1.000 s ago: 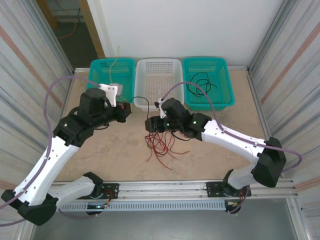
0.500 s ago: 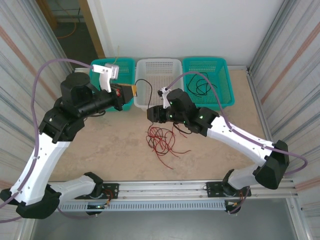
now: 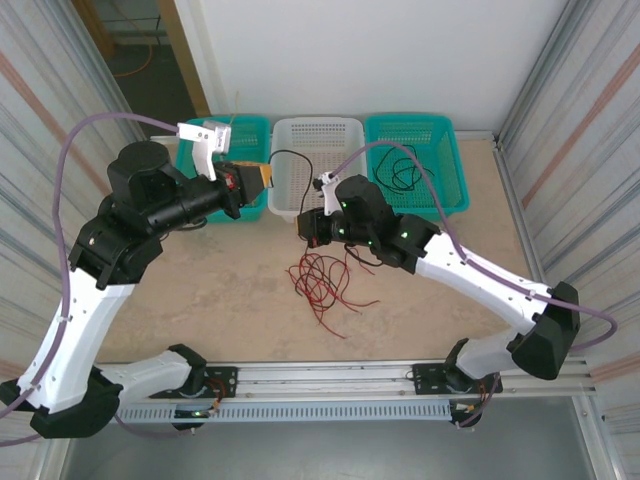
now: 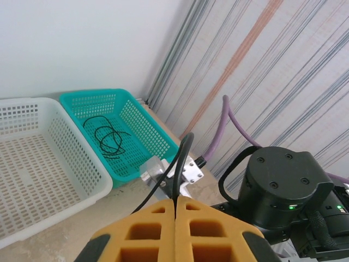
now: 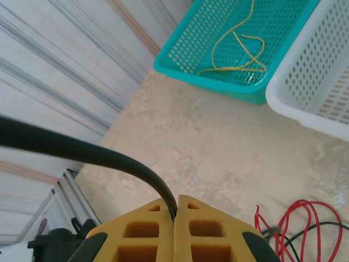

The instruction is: Untangle the cables

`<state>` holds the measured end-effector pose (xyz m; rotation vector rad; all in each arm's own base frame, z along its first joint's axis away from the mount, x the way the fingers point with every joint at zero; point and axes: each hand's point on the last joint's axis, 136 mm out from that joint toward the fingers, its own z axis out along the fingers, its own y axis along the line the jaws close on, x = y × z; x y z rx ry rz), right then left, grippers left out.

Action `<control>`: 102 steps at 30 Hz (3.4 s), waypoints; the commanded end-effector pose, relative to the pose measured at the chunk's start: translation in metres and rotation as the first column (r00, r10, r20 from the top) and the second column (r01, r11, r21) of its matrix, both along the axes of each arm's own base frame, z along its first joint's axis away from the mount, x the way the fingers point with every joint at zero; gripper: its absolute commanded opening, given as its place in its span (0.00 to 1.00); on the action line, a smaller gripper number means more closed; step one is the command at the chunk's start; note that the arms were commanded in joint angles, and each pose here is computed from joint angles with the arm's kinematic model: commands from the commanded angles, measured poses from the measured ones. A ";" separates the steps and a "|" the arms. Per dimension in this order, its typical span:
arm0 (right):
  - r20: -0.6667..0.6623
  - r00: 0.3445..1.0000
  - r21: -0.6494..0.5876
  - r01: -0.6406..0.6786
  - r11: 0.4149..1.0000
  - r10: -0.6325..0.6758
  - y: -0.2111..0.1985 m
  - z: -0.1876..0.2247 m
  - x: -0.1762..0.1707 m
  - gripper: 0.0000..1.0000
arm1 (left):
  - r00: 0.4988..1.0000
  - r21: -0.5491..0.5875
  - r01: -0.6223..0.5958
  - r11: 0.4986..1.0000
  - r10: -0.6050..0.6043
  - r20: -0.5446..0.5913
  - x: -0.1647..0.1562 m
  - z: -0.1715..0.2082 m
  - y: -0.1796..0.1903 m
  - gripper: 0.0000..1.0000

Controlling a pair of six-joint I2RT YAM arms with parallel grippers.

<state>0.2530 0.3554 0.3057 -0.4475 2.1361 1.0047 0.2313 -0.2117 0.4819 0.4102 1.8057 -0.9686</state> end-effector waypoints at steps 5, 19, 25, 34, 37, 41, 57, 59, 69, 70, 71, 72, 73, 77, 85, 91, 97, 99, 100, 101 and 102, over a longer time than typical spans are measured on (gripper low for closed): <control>0.108 0.994 0.091 -0.010 0.996 0.000 -0.016 0.050 -0.013 0.00 | 0.997 -0.016 -0.076 0.997 0.075 -0.017 0.018 -0.015 0.011 0.39; 0.195 0.964 0.215 0.140 0.966 -0.183 -0.079 0.118 -0.003 0.00 | 0.983 0.068 0.016 0.998 -0.003 -0.183 0.009 -0.136 -0.032 0.85; 0.192 0.935 0.234 0.252 0.939 -0.299 -0.120 0.132 0.020 0.00 | 0.965 0.106 0.043 0.993 -0.014 -0.260 0.001 -0.182 -0.052 0.86; 0.168 0.833 0.127 0.511 0.850 -0.526 -0.200 0.142 0.086 0.00 | 0.936 0.167 0.049 0.985 0.013 -0.352 0.004 -0.220 -0.062 0.77; 0.098 0.799 0.070 0.589 0.805 -0.594 -0.229 0.131 0.119 0.00 | 0.924 0.207 0.038 0.978 0.044 -0.380 0.004 -0.233 -0.058 0.74; -0.029 0.762 -0.022 0.647 0.762 -0.647 -0.257 0.098 0.165 0.00 | 0.909 0.234 0.035 0.972 0.067 -0.411 0.001 -0.247 -0.053 0.72; -0.226 0.681 -0.188 0.671 0.717 -0.697 -0.294 -0.034 0.248 0.56 | 0.895 0.308 0.016 0.951 0.123 -0.428 -0.009 -0.267 -0.033 0.71; -0.221 0.684 -0.192 0.669 0.719 -0.695 -0.295 -0.033 0.243 0.57 | 0.889 0.327 0.012 0.945 0.139 -0.435 -0.009 -0.273 -0.030 0.71; -0.112 0.785 -0.138 0.595 0.792 -0.609 -0.254 0.005 0.158 0.57 | 0.853 0.413 0.041 0.910 0.183 -0.488 -0.011 -0.305 -0.026 0.68; -0.094 0.802 -0.145 0.575 0.805 -0.590 -0.244 0.003 0.144 0.58 | 0.848 0.421 0.046 0.906 0.187 -0.495 -0.010 -0.312 -0.026 0.68; -0.079 0.815 -0.148 0.559 0.815 -0.574 -0.236 0.002 0.130 0.58 | 0.840 0.429 0.051 0.902 0.193 -0.506 -0.010 -0.320 -0.027 0.67; -0.065 0.831 -0.148 0.540 0.828 -0.553 -0.226 -0.001 0.115 0.58 | 0.825 0.438 0.059 0.897 0.203 -0.527 -0.010 -0.329 -0.027 0.66; -0.059 0.848 -0.148 0.515 0.844 -0.527 -0.215 -0.005 0.101 0.59 | 0.811 0.441 0.070 0.895 0.207 -0.547 -0.009 -0.336 -0.028 0.64; -0.066 0.895 -0.162 0.427 0.890 -0.442 -0.179 -0.034 0.053 0.60 | 0.797 0.477 0.100 0.873 0.217 -0.564 -0.004 -0.355 -0.034 0.59; -0.226 0.907 -0.239 0.302 0.923 -0.356 -0.124 -0.116 0.005 0.58 | 0.779 0.526 0.051 0.849 0.296 -0.553 0.030 -0.392 -0.019 0.54; -0.232 0.916 -0.252 0.269 0.930 -0.327 -0.105 -0.119 0.009 0.57 | 0.796 0.540 0.073 0.838 0.277 -0.538 0.045 -0.407 -0.022 0.50; -0.200 0.924 -0.257 0.270 0.928 -0.325 -0.105 -0.108 0.015 0.59 | 0.800 0.570 0.080 0.817 0.289 -0.526 0.053 -0.418 -0.024 0.49; -0.204 0.925 -0.256 0.264 0.930 -0.319 -0.104 -0.108 0.015 0.59 | 0.806 0.581 0.080 0.810 0.291 -0.516 0.056 -0.420 -0.024 0.48; -0.205 0.925 -0.256 0.266 0.929 -0.321 -0.104 -0.108 0.015 0.59 | 0.808 0.583 0.081 0.808 0.290 -0.513 0.057 -0.421 -0.024 0.46; -0.208 0.924 -0.256 0.266 0.929 -0.322 -0.105 -0.109 0.014 0.59 | 0.809 0.588 0.082 0.805 0.290 -0.511 0.057 -0.421 -0.024 0.44; -0.210 0.923 -0.257 0.266 0.929 -0.323 -0.105 -0.110 0.014 0.59 | 0.812 0.591 0.081 0.803 0.290 -0.507 0.058 -0.421 -0.024 0.42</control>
